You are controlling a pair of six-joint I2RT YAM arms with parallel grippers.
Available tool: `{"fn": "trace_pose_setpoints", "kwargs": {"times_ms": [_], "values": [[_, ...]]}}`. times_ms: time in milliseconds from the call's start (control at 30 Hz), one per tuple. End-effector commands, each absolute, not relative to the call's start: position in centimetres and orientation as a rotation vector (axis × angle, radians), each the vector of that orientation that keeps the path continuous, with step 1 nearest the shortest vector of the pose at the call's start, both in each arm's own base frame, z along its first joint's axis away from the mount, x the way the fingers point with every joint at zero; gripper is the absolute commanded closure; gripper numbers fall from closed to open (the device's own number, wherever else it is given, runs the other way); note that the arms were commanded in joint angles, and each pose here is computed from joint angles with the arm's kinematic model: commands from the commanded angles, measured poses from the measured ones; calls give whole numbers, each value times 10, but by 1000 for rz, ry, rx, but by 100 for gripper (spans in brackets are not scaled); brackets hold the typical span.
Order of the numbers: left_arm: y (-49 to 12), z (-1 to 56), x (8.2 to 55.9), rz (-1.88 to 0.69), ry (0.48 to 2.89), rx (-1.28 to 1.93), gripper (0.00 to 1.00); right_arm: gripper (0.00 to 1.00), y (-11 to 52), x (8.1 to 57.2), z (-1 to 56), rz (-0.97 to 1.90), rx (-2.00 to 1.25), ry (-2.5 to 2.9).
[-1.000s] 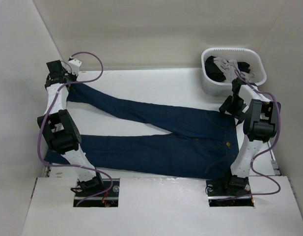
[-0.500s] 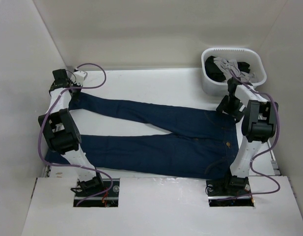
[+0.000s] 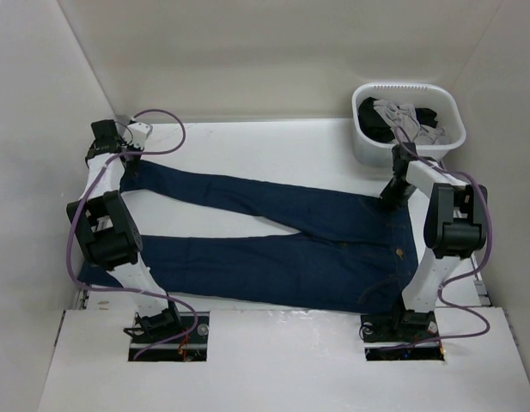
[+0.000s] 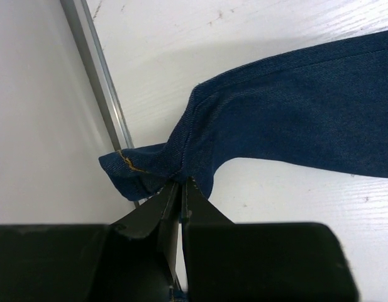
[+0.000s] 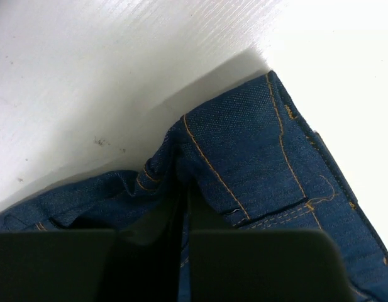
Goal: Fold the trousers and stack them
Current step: Fold the trousers
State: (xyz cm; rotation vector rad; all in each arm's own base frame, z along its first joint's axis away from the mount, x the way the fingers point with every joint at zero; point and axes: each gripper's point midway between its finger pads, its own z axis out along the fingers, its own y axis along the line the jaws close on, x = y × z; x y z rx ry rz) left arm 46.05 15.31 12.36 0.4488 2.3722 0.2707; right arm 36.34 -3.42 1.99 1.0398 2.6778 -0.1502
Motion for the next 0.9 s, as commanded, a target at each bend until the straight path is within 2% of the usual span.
{"fn": "trace_pose_setpoints", "kwargs": {"times_ms": [0,333,433,667,867], "values": [[160,183,463,358,2231,433,99,100,-32,350,13,-130,1051,2678],[175,261,455,451,1983,407,100,100,-67,365,139,-58,1061,1999],[180,258,432,418,1931,445,100,100,-66,353,162,22,1059,1845],[194,199,341,421,2004,405,100,100,-54,280,159,121,1149,1668],[192,166,292,522,2105,393,100,100,-49,216,126,121,1333,1693]]}}
